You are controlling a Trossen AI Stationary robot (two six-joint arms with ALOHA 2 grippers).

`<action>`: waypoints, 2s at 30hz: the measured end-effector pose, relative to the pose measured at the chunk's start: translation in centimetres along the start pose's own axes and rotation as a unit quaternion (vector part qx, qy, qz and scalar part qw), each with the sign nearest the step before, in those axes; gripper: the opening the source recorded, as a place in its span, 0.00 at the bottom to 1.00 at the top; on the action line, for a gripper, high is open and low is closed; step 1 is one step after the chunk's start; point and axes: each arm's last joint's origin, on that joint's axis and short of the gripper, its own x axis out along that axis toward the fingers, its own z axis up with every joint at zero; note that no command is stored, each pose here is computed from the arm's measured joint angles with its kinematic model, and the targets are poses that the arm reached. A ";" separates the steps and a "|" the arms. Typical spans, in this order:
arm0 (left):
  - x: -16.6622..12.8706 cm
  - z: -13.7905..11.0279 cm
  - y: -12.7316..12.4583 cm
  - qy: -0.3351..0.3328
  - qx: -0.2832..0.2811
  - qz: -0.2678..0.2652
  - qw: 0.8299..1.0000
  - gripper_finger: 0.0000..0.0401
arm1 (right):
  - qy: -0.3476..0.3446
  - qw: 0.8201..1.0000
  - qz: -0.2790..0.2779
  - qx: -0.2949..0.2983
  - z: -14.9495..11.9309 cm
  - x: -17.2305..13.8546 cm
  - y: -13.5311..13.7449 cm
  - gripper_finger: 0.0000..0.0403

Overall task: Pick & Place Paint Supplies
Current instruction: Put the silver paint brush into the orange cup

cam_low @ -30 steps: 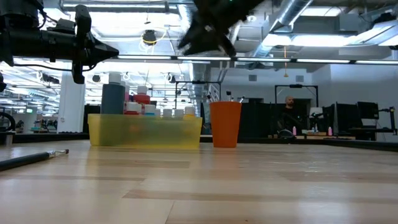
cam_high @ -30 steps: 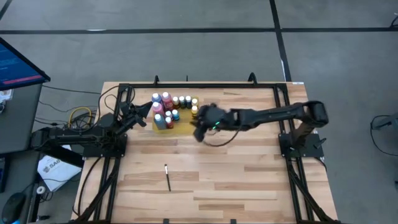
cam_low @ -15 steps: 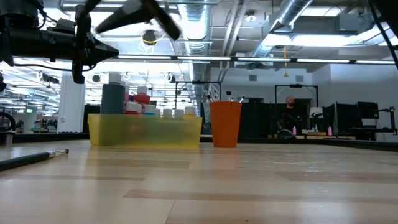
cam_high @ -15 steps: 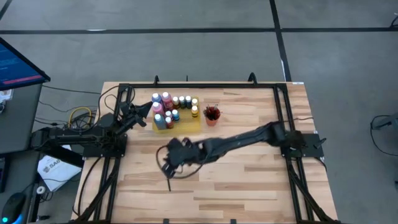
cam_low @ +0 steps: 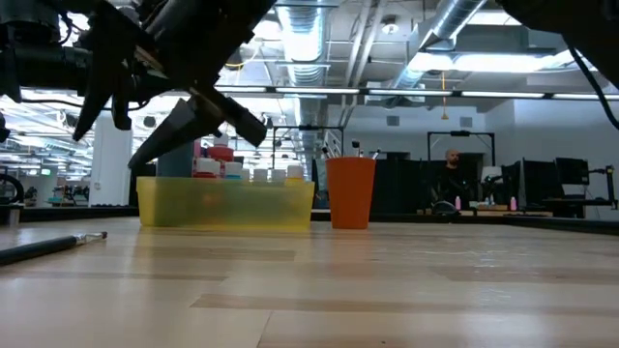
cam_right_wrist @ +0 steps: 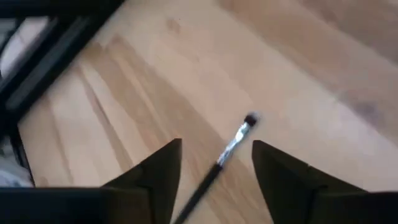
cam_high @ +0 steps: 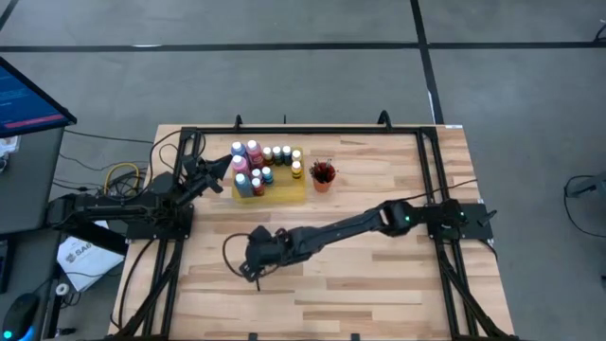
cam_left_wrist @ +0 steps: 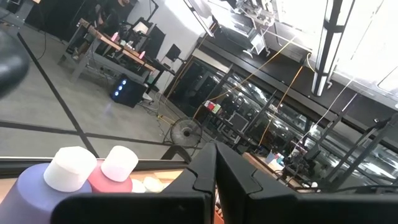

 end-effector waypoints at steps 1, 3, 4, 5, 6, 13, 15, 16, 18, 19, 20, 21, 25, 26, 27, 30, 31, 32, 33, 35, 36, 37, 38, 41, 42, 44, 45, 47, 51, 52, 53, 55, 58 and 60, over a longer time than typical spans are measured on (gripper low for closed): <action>0.0 0.0 0.0 0.000 0.000 0.000 1.000 0.00 | -0.001 1.000 -0.002 0.010 0.2 0.2 -0.2 0.49; 0.0 0.0 0.0 0.000 0.000 0.000 1.000 0.00 | -0.002 1.000 -0.013 0.025 0.6 0.4 -0.7 0.52; 0.0 0.0 0.0 0.000 0.000 0.000 1.000 0.00 | -0.001 0.999 -0.018 0.027 0.7 0.6 -0.9 0.53; 0.0 0.0 0.0 0.000 0.000 0.000 1.000 0.00 | -0.005 0.999 -0.016 0.031 0.9 0.8 -1.1 0.54; 0.0 0.0 0.0 0.000 0.000 0.000 1.000 0.00 | -0.009 0.999 -0.013 0.034 1.1 0.9 -1.2 0.54; 0.0 0.0 0.0 0.000 0.000 0.000 1.000 0.00 | 0.003 0.999 -0.029 0.030 0.2 2.3 -1.7 0.50; 0.0 0.0 0.0 0.000 0.000 0.000 1.000 0.00 | -0.001 0.999 -0.020 0.032 0.1 2.7 -1.6 0.48; 0.0 0.0 0.0 0.000 0.000 0.000 1.000 0.00 | -0.003 0.999 -0.015 0.032 0.0 2.7 -1.4 0.47; 0.0 0.0 0.0 0.000 0.000 0.000 1.000 0.00 | 0.000 0.999 -0.019 0.028 -0.3 2.9 -1.5 0.45; 0.0 0.0 0.0 0.000 0.000 0.000 1.000 0.00 | 0.001 0.999 -0.022 0.026 -0.6 3.3 -1.6 0.44; 0.0 0.0 0.0 0.000 0.000 0.000 1.000 0.00 | 0.000 0.999 -0.024 0.023 -0.8 3.6 -1.7 0.44; 0.0 0.0 0.0 0.000 0.000 0.000 1.000 0.00 | 0.001 0.999 -0.032 0.018 -0.9 3.9 -1.9 0.43; 0.0 0.0 0.0 0.000 0.000 0.000 1.000 0.00 | -0.006 0.999 -0.033 0.012 -0.7 4.2 -2.1 0.42; 0.0 0.0 0.0 0.000 0.000 0.000 1.000 0.00 | -0.009 0.999 -0.033 0.013 -0.6 4.2 -2.2 0.42; 0.0 0.0 0.0 0.000 0.000 0.000 1.000 0.00 | -0.009 0.999 -0.034 0.013 -0.5 4.4 -2.3 0.42; 0.0 0.0 0.0 0.000 0.000 0.000 1.000 0.00 | -0.021 0.999 -0.022 0.012 -0.2 4.7 -2.2 0.43; 0.0 0.0 0.0 0.000 0.000 0.000 1.000 0.00 | -0.028 0.999 -0.021 0.012 -0.2 4.6 -2.1 0.43; 0.0 0.0 0.0 0.000 0.000 0.000 1.000 0.00 | -0.034 0.999 -0.023 0.011 -0.1 4.5 -2.0 0.43; 0.0 0.0 0.0 0.000 0.000 0.000 1.000 0.00 | -0.036 0.999 -0.024 0.008 -0.2 4.5 -2.0 0.43; 0.0 0.0 0.0 0.000 0.000 0.000 1.000 0.00 | -0.035 0.999 -0.026 0.006 -0.2 4.5 -2.0 0.42; 0.0 0.0 0.0 0.000 0.000 0.000 1.000 0.00 | -0.035 0.999 -0.026 0.006 -0.2 4.5 -2.0 0.41; 0.0 0.0 0.0 0.000 0.000 0.000 1.000 0.00 | -0.035 0.999 -0.026 0.005 -0.3 4.5 -2.0 0.41; 0.0 0.0 0.0 0.000 0.000 0.000 1.000 0.00 | -0.039 0.999 -0.028 0.001 -0.4 4.4 -1.9 0.41; 0.0 0.0 0.0 0.000 0.000 0.000 1.000 0.00 | -0.058 0.997 -0.044 -0.016 -0.5 4.4 -1.9 0.39; 0.0 0.0 0.0 0.000 0.000 0.000 1.000 0.00 | -0.061 0.997 -0.047 -0.019 -0.6 4.5 -2.0 0.39; 0.0 0.0 0.0 0.000 0.000 0.000 1.000 0.00 | -0.062 0.997 -0.049 -0.022 -0.7 4.7 -2.1 0.38; 0.0 0.0 0.0 0.000 0.000 0.000 1.000 0.00 | -0.063 0.997 -0.046 -0.022 -0.8 4.8 -2.2 0.38; 0.0 0.0 0.0 0.000 0.000 0.000 1.000 0.00 | -0.065 0.997 -0.038 -0.019 -1.2 5.2 -2.2 0.37; 0.0 0.0 0.0 0.000 0.000 0.000 1.000 0.00 | -0.066 0.997 -0.031 -0.021 -2.1 5.4 -2.0 0.37; 0.0 0.0 0.0 0.000 0.000 0.000 1.000 0.00 | -0.065 0.997 -0.031 -0.022 -2.2 5.4 -2.0 0.37; 0.0 0.0 0.0 0.000 0.000 0.000 1.000 0.00 | -0.062 0.997 -0.034 -0.023 -2.4 5.5 -2.2 0.37; 0.0 0.0 0.0 0.000 0.000 0.000 1.000 0.00 | -0.059 0.997 -0.037 -0.024 -2.6 5.7 -2.4 0.37; 0.0 0.0 0.0 0.000 0.000 0.000 1.000 0.00 | -0.059 0.997 -0.040 -0.008 -2.9 6.0 -2.7 0.37; 0.0 0.0 0.0 0.000 0.000 0.000 1.000 0.00 | -0.060 0.997 -0.042 -0.005 -3.0 6.1 -2.9 0.37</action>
